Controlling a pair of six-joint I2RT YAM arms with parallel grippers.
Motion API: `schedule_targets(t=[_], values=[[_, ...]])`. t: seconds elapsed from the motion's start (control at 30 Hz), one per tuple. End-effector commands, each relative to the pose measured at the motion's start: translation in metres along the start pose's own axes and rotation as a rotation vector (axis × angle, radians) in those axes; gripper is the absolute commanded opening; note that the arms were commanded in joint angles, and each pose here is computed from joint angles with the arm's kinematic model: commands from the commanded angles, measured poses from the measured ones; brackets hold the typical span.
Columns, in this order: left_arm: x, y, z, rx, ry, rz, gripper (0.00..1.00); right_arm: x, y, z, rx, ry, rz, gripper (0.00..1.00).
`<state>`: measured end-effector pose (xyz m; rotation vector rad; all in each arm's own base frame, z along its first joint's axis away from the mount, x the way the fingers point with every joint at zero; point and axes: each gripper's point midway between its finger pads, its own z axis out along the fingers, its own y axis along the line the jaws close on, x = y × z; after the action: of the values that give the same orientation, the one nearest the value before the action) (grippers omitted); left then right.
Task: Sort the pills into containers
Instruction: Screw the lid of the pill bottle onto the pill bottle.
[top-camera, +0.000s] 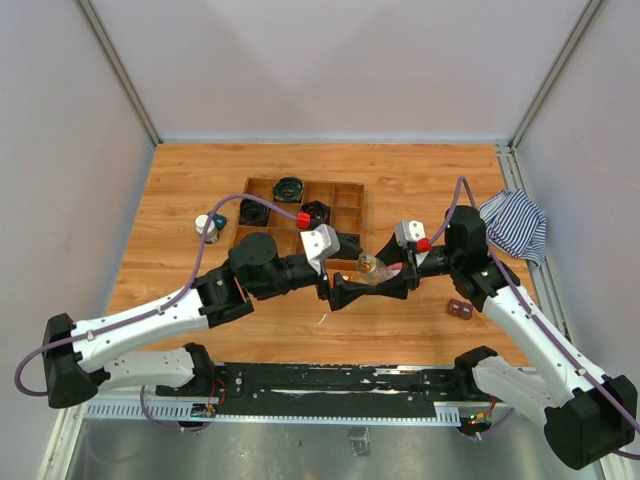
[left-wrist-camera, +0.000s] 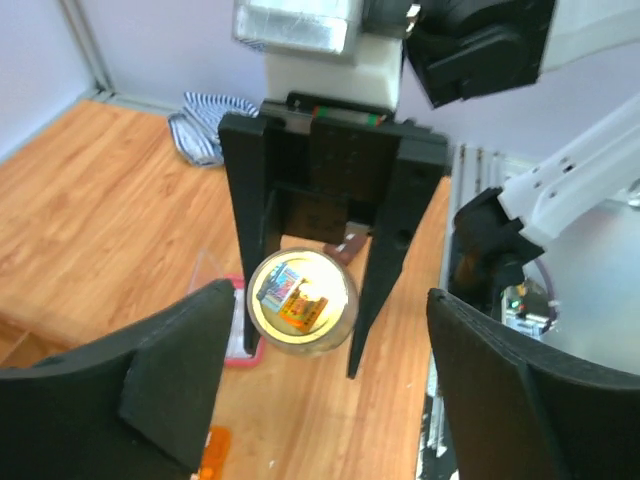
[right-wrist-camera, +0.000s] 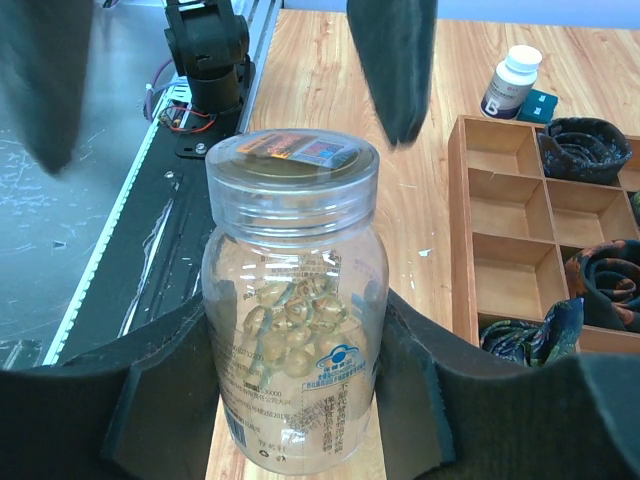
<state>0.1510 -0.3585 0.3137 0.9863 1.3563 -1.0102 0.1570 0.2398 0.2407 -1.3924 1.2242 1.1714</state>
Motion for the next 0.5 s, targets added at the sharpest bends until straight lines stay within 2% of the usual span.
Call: schedule_targets(t=[0.0, 0.1, 0.2, 0.33, 0.47], values=[[-0.074, -0.009, -0.028, 0.001, -0.258, -0.003, 0.91, -0.013, 0.001, -0.002, -0.012, -0.021, -0.033, 0.01], [-0.107, -0.011, -0.054, -0.017, -0.403, -0.055, 0.99, -0.014, 0.001, -0.003, -0.012, -0.022, -0.037, 0.01], [-0.115, -0.011, -0.070, -0.027, -0.464, -0.142, 0.99, -0.015, 0.001, -0.003, -0.011, -0.023, -0.038, 0.01], [-0.103, -0.011, -0.072, -0.031, -0.470, -0.298, 0.99, -0.015, 0.002, -0.003, -0.011, -0.023, -0.039, 0.01], [-0.084, 0.001, -0.062, -0.098, -0.431, -0.407, 0.89, -0.015, 0.002, -0.003, -0.012, -0.025, -0.041, 0.01]])
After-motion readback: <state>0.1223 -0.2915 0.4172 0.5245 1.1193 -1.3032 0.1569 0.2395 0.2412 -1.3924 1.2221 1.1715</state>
